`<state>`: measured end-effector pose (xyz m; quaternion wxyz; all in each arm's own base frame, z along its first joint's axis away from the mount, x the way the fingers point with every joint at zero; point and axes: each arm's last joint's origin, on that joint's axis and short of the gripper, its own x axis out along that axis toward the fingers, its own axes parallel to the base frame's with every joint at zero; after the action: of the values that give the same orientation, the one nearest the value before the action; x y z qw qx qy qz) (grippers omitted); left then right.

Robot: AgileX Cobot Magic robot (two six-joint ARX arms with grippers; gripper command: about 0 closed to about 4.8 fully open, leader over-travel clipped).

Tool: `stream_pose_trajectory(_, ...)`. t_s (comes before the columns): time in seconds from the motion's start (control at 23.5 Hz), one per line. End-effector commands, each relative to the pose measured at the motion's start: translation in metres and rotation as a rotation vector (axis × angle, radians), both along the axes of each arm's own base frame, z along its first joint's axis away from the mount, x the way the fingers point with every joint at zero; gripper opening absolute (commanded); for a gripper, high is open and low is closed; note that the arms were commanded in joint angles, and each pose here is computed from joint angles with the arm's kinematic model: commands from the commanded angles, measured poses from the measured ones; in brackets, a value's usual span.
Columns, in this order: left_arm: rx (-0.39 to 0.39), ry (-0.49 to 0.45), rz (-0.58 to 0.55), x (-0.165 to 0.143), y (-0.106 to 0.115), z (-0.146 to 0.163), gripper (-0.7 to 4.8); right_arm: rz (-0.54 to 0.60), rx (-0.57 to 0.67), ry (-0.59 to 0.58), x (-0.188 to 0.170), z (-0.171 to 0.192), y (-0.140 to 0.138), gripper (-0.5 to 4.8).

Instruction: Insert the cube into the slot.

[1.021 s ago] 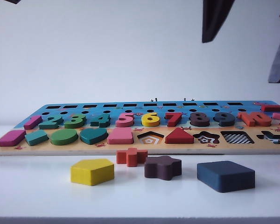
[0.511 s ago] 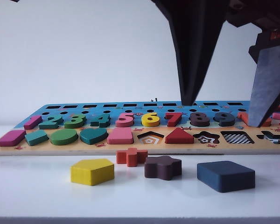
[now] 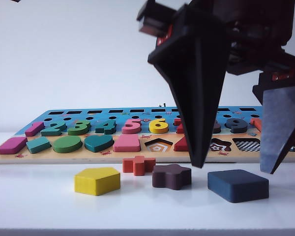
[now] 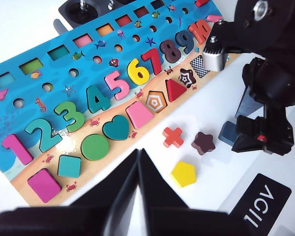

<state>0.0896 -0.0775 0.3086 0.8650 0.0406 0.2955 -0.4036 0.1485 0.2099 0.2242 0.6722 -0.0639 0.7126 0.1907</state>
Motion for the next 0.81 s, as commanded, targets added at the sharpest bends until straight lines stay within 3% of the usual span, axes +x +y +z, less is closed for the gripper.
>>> stream_pose_trajectory(0.04,-0.010,-0.014,-0.006,0.0006,-0.0006,0.0021,0.07,-0.002,-0.019,-0.023,0.0019,-0.0021,0.0018,3.63)
stream_pose_trajectory(0.43,-0.010,-0.014,-0.005,0.0007,-0.0006,0.0021,0.07,-0.005,-0.036,-0.026,0.0030,-0.0049,0.0026,3.10)
stream_pose_trajectory(0.81,-0.010,-0.015,-0.006,0.0006,-0.0006,0.0021,0.07,0.007,-0.052,-0.011,0.0020,-0.0109,0.0071,3.00)
